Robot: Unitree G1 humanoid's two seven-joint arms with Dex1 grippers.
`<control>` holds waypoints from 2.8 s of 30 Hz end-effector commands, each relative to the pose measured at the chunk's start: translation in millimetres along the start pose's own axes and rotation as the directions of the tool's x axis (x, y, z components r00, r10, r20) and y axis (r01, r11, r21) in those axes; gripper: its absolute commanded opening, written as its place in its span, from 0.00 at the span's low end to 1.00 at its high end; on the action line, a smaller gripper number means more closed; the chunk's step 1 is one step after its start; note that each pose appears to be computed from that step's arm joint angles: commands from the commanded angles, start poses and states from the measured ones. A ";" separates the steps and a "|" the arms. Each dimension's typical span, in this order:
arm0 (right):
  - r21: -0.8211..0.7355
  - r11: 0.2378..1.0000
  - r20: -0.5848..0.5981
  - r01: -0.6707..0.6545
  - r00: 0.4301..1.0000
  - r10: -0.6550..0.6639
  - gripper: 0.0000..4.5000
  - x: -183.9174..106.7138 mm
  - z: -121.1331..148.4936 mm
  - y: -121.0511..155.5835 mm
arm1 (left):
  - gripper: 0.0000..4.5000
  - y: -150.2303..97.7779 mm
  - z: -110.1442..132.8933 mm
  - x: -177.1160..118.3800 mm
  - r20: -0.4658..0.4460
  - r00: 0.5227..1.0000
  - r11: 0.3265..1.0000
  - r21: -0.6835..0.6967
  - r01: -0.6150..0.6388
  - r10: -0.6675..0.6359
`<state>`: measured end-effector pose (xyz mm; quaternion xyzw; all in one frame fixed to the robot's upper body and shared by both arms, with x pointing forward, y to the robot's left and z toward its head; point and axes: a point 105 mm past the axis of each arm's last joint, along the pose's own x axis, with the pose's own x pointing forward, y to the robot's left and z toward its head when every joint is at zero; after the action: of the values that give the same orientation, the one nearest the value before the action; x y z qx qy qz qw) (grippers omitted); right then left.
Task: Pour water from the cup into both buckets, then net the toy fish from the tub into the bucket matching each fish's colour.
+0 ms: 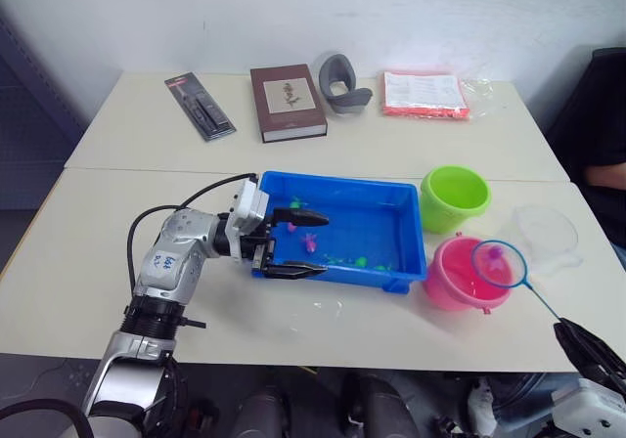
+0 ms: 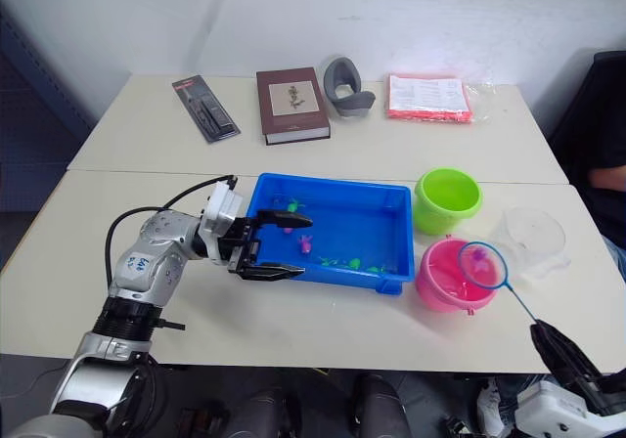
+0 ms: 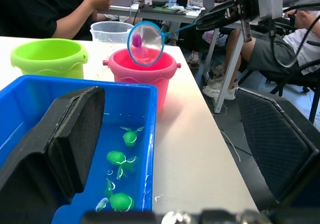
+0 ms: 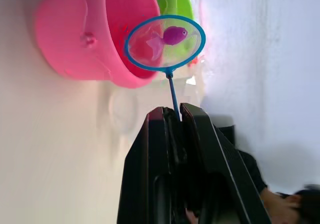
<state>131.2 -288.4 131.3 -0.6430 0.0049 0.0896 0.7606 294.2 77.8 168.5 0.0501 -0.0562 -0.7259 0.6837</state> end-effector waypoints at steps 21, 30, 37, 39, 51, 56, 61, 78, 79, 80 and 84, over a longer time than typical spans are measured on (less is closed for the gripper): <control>-0.361 0.925 0.060 0.118 0.993 -0.103 0.00 -0.2 -0.3 -25.6 | 0.99 -1.0 3.5 3.4 0.017 1.000 0.999 0.051 -0.018 0.018; 0.275 0.956 0.250 0.102 0.953 -0.173 0.00 25.4 50.3 -44.6 | 0.99 7.0 4.4 -15.8 -0.010 0.996 0.994 0.069 -0.088 0.089; 0.691 0.610 0.467 -0.388 0.884 0.032 0.00 74.7 100.3 -47.0 | 0.99 11.0 3.4 -76.3 -0.122 0.956 0.963 0.082 -0.258 0.267; 0.697 0.572 0.477 -0.433 0.875 0.080 0.00 88.0 104.4 -49.3 | 0.99 10.0 6.4 -88.6 -0.140 0.943 0.952 0.089 -0.293 0.303; 0.537 0.555 0.434 -0.635 0.772 0.464 0.00 162.4 116.8 -25.0 | 0.99 -0.8 -1.7 -125.3 -0.327 0.877 0.936 0.106 -0.337 0.353; 0.487 0.533 0.444 -0.691 0.722 0.530 0.00 177.1 127.1 -17.7 | 0.99 -2.8 -4.7 -126.8 -0.347 0.869 0.935 0.109 -0.336 0.353; 0.453 0.518 0.439 -0.726 0.687 0.579 0.00 193.4 136.4 -15.4 | 0.99 -2.1 -4.3 -129.5 -0.334 0.861 0.923 0.105 -0.370 0.383; 0.455 0.342 0.619 -0.822 0.568 0.542 0.00 202.7 181.5 -19.5 | 0.99 -5.7 -3.4 -125.6 -0.339 0.864 0.928 0.105 -0.358 0.372; 0.467 0.328 0.631 -0.821 0.570 0.526 0.00 201.0 182.5 -23.2 | 0.99 -5.9 -3.3 -125.6 -0.340 0.864 0.928 0.105 -0.357 0.371; 0.478 0.313 0.644 -0.821 0.570 0.510 0.00 198.7 182.8 -26.9 | 0.99 -5.7 -3.2 -125.4 -0.340 0.865 0.929 0.105 -0.356 0.370; 0.524 0.254 0.682 -0.813 0.579 0.446 0.00 186.4 177.3 -40.1 | 0.99 -4.5 -2.7 -123.6 -0.339 0.868 0.931 0.105 -0.348 0.363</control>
<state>307.7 -95.8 161.2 -0.1418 0.1823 0.5046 0.8319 298.9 202.3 155.4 0.1708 0.0591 -0.5638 0.8059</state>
